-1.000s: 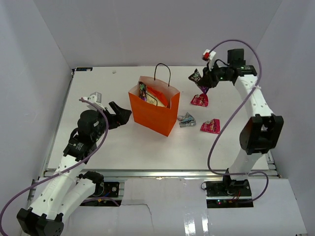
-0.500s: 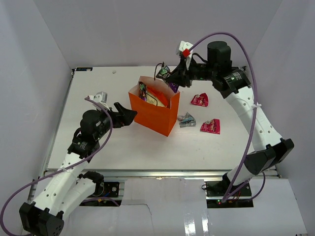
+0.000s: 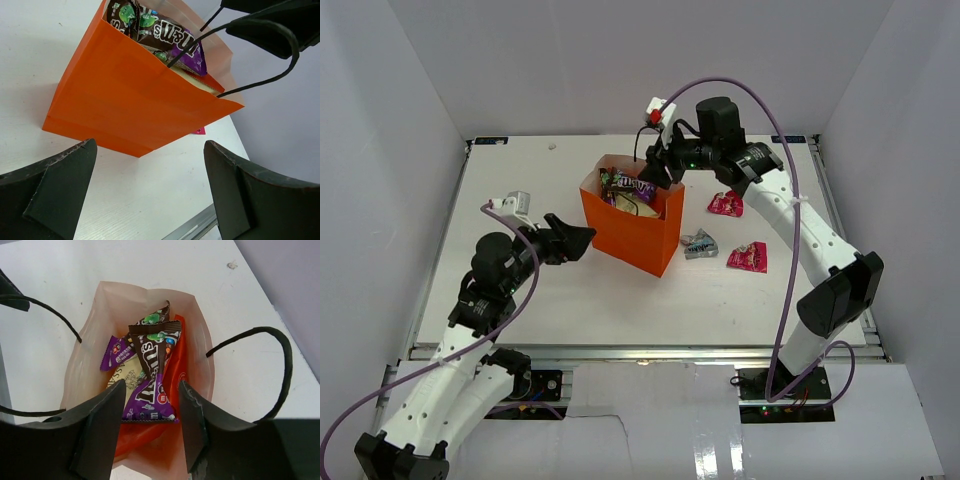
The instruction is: Place the snacks into the paper bag
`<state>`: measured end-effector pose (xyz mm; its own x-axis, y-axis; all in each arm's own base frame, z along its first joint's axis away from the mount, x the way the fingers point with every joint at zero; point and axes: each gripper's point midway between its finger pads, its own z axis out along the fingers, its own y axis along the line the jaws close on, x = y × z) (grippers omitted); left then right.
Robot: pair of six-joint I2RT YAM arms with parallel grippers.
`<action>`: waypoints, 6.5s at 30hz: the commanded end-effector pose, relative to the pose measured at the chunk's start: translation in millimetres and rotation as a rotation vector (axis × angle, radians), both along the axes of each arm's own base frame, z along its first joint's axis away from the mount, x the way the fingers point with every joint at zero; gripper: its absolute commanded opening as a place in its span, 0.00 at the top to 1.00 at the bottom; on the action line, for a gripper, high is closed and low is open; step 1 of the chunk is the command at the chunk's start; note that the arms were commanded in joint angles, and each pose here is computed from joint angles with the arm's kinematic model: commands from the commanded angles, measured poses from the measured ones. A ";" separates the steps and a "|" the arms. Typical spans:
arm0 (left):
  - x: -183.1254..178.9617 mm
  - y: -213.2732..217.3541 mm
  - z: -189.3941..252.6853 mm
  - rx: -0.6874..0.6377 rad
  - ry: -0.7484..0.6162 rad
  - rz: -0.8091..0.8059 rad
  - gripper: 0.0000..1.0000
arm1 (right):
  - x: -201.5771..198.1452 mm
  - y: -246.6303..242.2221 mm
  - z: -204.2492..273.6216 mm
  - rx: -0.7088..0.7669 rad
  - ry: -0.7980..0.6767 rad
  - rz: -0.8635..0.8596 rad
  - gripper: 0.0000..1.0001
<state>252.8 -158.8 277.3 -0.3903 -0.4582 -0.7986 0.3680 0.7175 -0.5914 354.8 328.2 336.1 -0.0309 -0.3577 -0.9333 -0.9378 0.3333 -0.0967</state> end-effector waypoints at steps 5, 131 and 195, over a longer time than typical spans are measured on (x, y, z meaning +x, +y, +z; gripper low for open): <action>-5.0 -12.5 -7.1 0.008 0.033 -0.083 0.02 | -1.8 -31.6 61.0 0.077 -0.140 -0.059 0.39; -24.3 -11.1 -8.4 0.012 0.096 -0.113 0.02 | 47.8 -122.0 -139.0 -0.063 0.304 -0.350 0.53; -27.4 7.2 -6.9 -0.040 0.165 0.017 0.02 | 120.6 -15.6 -314.9 -0.386 0.375 -0.148 0.37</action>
